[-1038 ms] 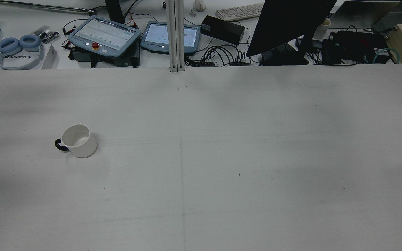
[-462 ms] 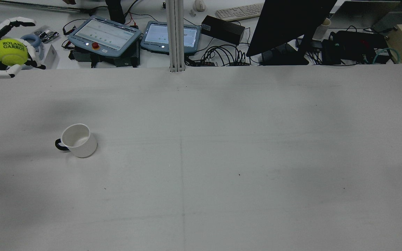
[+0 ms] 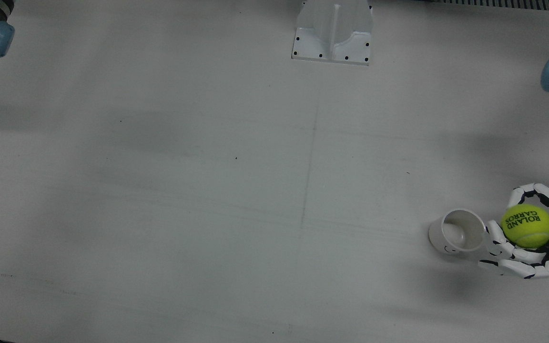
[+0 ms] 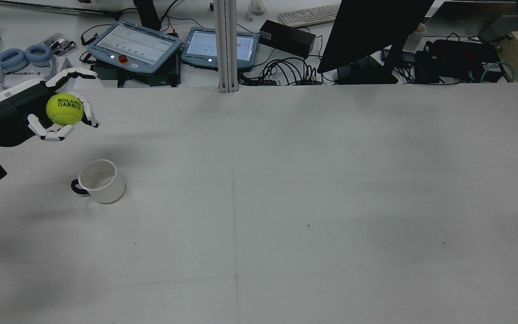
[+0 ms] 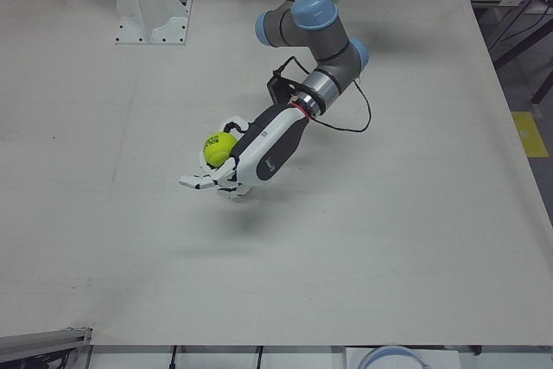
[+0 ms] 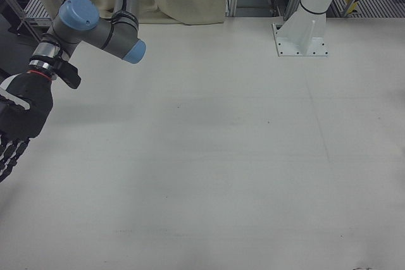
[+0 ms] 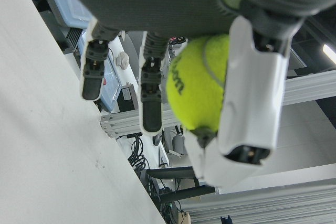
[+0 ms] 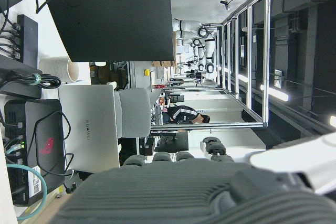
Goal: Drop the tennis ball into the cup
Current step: 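Carry the tennis ball with the left hand over the white mug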
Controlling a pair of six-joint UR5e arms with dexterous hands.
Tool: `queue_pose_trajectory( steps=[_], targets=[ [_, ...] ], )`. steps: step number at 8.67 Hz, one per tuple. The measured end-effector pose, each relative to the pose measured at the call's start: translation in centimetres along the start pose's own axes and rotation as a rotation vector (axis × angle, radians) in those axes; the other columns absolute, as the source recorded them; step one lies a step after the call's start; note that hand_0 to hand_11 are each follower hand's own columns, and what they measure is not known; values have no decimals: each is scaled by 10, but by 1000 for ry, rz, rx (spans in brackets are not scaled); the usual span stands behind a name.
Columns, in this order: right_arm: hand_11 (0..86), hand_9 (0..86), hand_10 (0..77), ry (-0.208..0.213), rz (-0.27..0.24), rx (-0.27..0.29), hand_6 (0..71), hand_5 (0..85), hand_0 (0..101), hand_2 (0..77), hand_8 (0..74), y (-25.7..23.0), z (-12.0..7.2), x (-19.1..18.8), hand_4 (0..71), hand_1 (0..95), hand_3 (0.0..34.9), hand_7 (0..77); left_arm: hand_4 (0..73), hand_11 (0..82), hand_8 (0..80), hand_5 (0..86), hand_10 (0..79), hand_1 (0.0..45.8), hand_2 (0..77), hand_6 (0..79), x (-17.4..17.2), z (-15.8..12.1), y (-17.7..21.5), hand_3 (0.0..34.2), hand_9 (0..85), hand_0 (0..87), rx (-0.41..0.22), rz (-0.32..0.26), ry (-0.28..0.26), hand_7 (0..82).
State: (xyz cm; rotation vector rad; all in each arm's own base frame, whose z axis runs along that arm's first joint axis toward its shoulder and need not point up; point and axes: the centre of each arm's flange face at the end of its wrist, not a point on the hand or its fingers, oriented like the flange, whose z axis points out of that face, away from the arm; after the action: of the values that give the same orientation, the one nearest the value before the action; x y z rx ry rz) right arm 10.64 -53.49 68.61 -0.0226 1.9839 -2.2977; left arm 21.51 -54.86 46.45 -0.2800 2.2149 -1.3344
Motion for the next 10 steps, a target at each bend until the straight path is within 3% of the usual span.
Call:
queue_pose_trajectory(
  steps=[2, 3, 4, 5, 6, 7, 8, 9, 10],
  targets=[
    [5, 0, 0, 0, 0, 0, 0, 0, 0, 5, 0, 0, 0, 0, 0, 5, 0, 5, 16, 284, 469, 338, 169, 104, 595, 627, -13, 1, 1, 299, 393, 802, -5, 8, -19, 365],
    [5, 0, 0, 0, 0, 0, 0, 0, 0, 5, 0, 0, 0, 0, 0, 5, 0, 5, 5, 284, 398, 284, 169, 153, 524, 627, -19, 0, 0, 299, 300, 802, -3, 9, -28, 365],
    [5, 0, 0, 0, 0, 0, 0, 0, 0, 5, 0, 0, 0, 0, 0, 5, 0, 5, 11, 267, 327, 284, 158, 191, 485, 627, -29, -4, -4, 299, 164, 803, -2, 7, -43, 365],
    [5, 0, 0, 0, 0, 0, 0, 0, 0, 5, 0, 0, 0, 0, 0, 5, 0, 5, 5, 235, 240, 191, 142, 224, 382, 627, -38, -7, -8, 298, 104, 802, -1, 4, -55, 365],
    [5, 0, 0, 0, 0, 0, 0, 0, 0, 5, 0, 0, 0, 0, 0, 5, 0, 5, 5, 218, 240, 207, 114, 224, 371, 627, -43, -9, -10, 299, 82, 668, -2, 3, -60, 365],
    [5, 0, 0, 0, 0, 0, 0, 0, 0, 5, 0, 0, 0, 0, 0, 5, 0, 5, 5, 196, 240, 207, 125, 224, 371, 633, -45, -10, -11, 299, 82, 639, -3, 3, -63, 365],
    [5, 0, 0, 0, 0, 0, 0, 0, 0, 5, 0, 0, 0, 0, 0, 5, 0, 5, 11, 207, 224, 196, 125, 224, 371, 584, -46, -9, -11, 296, 71, 638, -4, 3, -64, 349],
    [5, 0, 0, 0, 0, 0, 0, 0, 0, 5, 0, 0, 0, 0, 0, 5, 0, 5, 5, 207, 256, 224, 125, 235, 393, 502, -46, -9, -11, 297, 76, 628, -6, 1, -64, 273],
    [5, 0, 0, 0, 0, 0, 0, 0, 0, 5, 0, 0, 0, 0, 0, 5, 0, 5, 5, 207, 256, 224, 125, 235, 393, 502, -46, -10, -11, 297, 76, 628, -7, -1, -64, 273]
  ],
)
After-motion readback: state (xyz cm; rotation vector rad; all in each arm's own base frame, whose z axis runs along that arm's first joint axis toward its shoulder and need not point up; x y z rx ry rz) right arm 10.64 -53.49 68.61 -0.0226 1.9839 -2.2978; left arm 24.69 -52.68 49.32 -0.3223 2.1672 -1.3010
